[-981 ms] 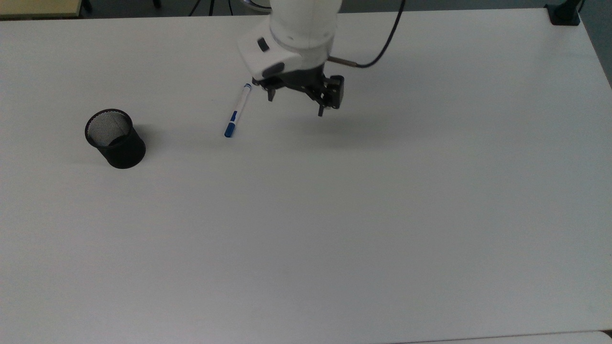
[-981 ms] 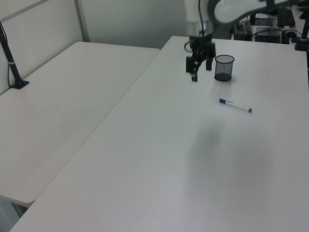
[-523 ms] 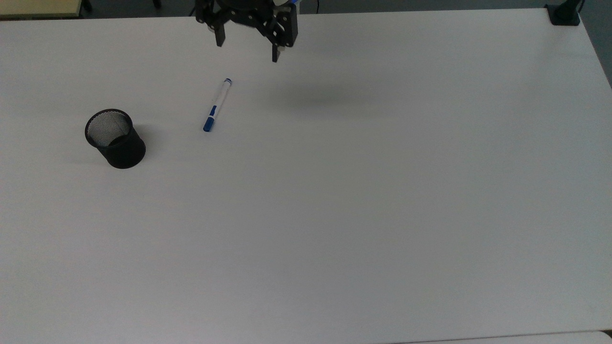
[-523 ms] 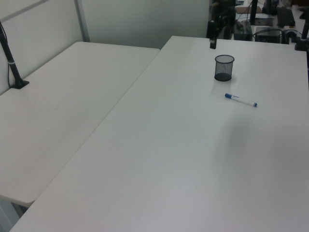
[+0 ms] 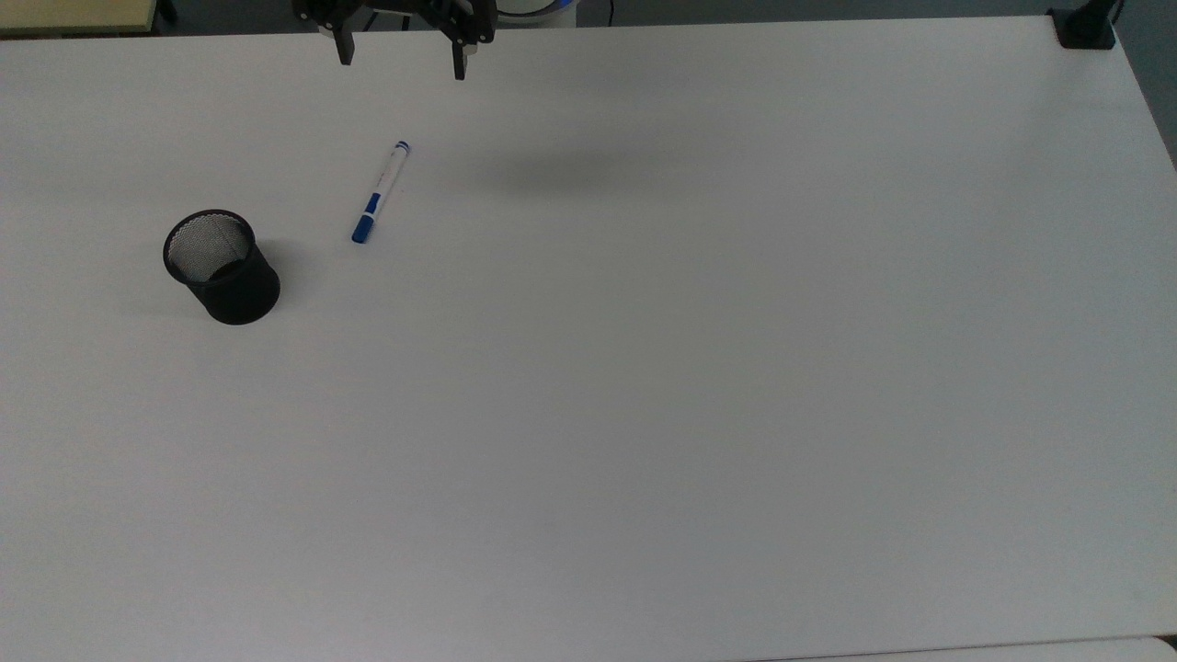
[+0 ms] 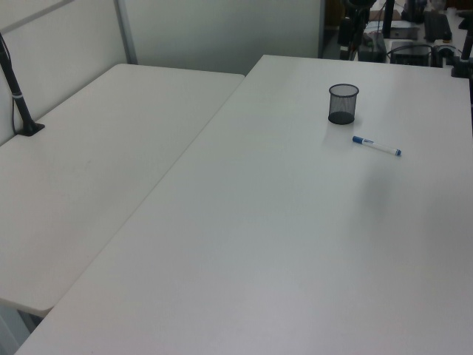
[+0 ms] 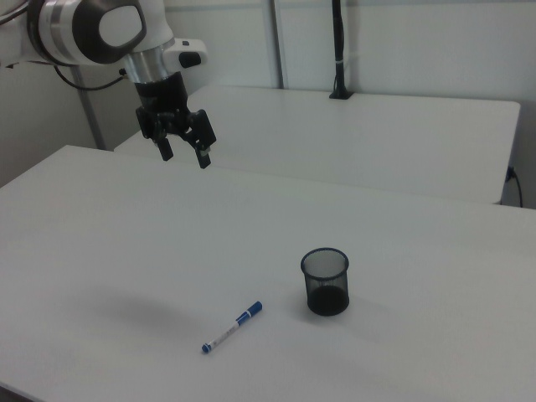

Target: Remove the marker

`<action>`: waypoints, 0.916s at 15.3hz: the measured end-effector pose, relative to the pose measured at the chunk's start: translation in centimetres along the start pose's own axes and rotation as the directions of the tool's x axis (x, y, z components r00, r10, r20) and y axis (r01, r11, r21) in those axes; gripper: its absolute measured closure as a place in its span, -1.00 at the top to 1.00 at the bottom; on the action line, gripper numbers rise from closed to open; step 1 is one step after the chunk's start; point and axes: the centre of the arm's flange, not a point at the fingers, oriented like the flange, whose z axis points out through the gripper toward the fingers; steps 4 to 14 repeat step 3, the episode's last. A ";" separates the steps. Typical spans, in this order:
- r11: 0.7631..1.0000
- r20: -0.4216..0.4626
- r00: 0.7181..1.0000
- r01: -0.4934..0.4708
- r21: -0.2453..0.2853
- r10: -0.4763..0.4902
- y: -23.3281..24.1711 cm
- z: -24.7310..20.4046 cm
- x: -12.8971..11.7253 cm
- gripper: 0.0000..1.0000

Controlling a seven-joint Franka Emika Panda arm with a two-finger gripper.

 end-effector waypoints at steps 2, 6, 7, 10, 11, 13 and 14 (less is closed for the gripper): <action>1.000 0.001 1.000 0.013 0.000 -0.013 -0.1 0.1 0.0 1.00; 1.000 0.001 1.000 0.014 0.000 -0.014 -0.1 0.1 0.0 1.00; 1.000 0.001 1.000 0.014 0.000 -0.014 -0.1 0.1 0.0 1.00; 1.000 0.001 1.000 0.014 0.000 -0.014 -0.1 0.1 0.0 1.00; 1.000 0.001 1.000 0.014 0.000 -0.014 -0.1 0.1 0.0 1.00; 1.000 0.001 1.000 0.014 0.000 -0.014 -0.1 0.1 0.0 1.00; 1.000 0.001 1.000 0.014 0.000 -0.014 -0.1 0.1 0.0 1.00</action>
